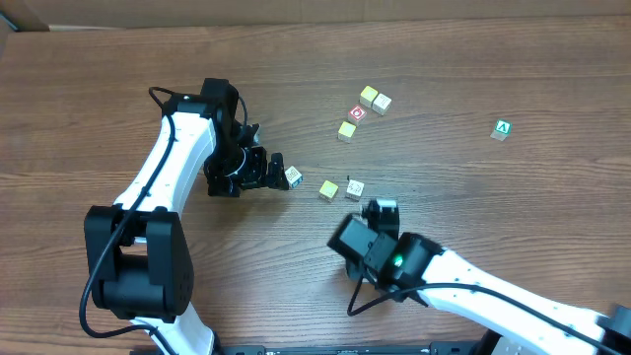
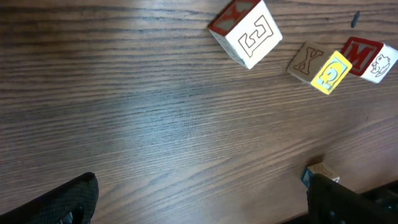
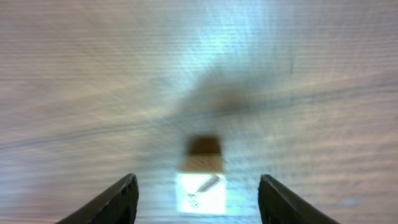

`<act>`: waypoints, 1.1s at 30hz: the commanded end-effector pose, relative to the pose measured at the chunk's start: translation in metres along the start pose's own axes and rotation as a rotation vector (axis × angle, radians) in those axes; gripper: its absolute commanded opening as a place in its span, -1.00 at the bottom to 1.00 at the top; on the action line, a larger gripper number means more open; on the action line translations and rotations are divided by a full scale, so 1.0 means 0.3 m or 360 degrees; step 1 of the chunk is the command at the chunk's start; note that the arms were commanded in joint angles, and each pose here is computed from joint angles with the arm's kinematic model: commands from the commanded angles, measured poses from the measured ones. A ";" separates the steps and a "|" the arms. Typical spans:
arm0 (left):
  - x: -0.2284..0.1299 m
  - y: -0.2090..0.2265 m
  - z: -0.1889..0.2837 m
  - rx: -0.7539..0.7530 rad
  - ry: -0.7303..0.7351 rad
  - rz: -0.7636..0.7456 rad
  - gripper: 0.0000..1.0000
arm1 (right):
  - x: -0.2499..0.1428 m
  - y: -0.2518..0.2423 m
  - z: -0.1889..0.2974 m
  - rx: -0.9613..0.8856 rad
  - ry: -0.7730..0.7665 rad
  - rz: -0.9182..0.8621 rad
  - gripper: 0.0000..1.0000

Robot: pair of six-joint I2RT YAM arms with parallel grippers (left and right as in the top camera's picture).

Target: Flip 4 blocks

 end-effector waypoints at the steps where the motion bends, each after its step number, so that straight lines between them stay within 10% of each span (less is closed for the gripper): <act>1: 0.017 -0.001 -0.003 -0.0002 -0.0013 -0.0017 0.83 | 0.139 0.050 0.202 0.0142 -0.0300 -0.0078 0.33; 8: 0.080 -0.088 -0.034 0.0034 -0.0145 -0.0398 0.35 | 0.121 -0.001 0.400 0.0312 -0.0241 -0.0048 0.32; 13: 0.162 -0.139 -0.055 0.0272 -0.0315 -0.0738 0.62 | 0.040 -0.051 0.491 0.0501 -0.0074 0.0014 0.32; 33: 0.186 -0.057 -0.284 0.0387 -0.0037 -0.0967 0.16 | -0.042 -0.116 0.541 0.0568 0.0099 0.0036 0.32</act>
Point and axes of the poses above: each gripper's point midway between its finger pads, its own z axis back along the fingers, its own y axis along the line the jaws close on, x = y × z, the point moved 4 cm from there along z, back along the fingers, and after that the axes turned 5 degrees about -z, right-handed, at the moved point
